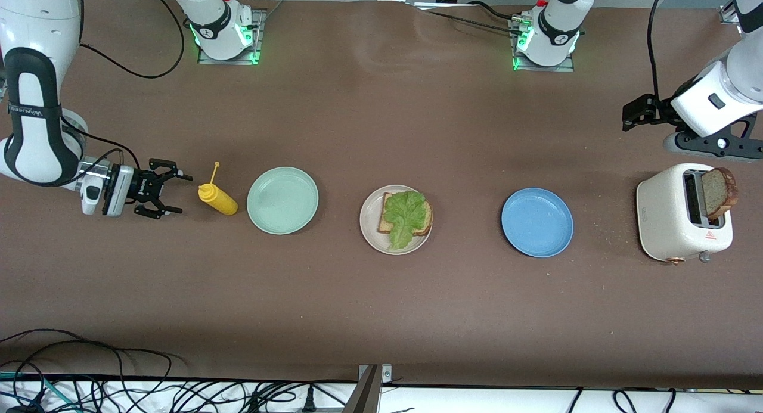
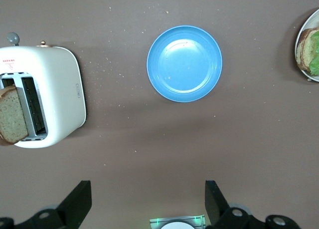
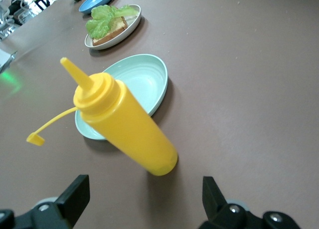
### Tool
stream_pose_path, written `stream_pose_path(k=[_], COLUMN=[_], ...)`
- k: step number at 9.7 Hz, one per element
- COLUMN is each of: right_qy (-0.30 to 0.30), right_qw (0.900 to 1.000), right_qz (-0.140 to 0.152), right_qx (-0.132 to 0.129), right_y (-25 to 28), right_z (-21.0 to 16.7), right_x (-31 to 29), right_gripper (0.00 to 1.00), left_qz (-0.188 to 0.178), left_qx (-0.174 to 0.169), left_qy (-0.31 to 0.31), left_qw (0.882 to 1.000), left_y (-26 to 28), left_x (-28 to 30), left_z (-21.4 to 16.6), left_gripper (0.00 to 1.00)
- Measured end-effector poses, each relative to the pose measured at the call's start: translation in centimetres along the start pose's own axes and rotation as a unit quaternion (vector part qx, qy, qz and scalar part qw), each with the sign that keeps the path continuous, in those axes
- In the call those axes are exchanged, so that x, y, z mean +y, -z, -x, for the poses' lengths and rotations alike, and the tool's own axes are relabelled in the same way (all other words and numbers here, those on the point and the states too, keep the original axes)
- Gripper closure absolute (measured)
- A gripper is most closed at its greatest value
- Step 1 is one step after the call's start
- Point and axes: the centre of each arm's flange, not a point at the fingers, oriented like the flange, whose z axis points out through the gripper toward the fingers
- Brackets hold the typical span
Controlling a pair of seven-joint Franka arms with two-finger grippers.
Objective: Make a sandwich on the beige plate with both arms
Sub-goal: 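Lower the right gripper beside the yellow bottle and grasp it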
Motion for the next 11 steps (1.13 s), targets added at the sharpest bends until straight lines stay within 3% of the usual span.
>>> stream_pose_path(k=[4, 8, 11], right_qy=[0.110, 0.125, 0.137], right_qw=[0.993, 0.987, 0.982], right_qz=[-0.007, -0.051, -0.057], right_qx=[0.048, 0.084, 0.113], right_y=[-3.0, -7.1, -9.9], right_z=[0.6, 2.2, 2.8], right_x=[1.2, 1.6, 1.9], right_gripper=[0.00, 0.00, 0.04], left_qz=[0.000, 0.000, 0.000], left_qx=[0.000, 0.000, 0.000], left_qy=[0.000, 0.000, 0.000], left_qw=[1.000, 1.000, 1.000], left_y=[0.0, 0.0, 0.0], left_x=[0.0, 0.0, 0.0], left_z=[0.0, 0.0, 0.0], left_gripper=[0.00, 0.00, 0.00])
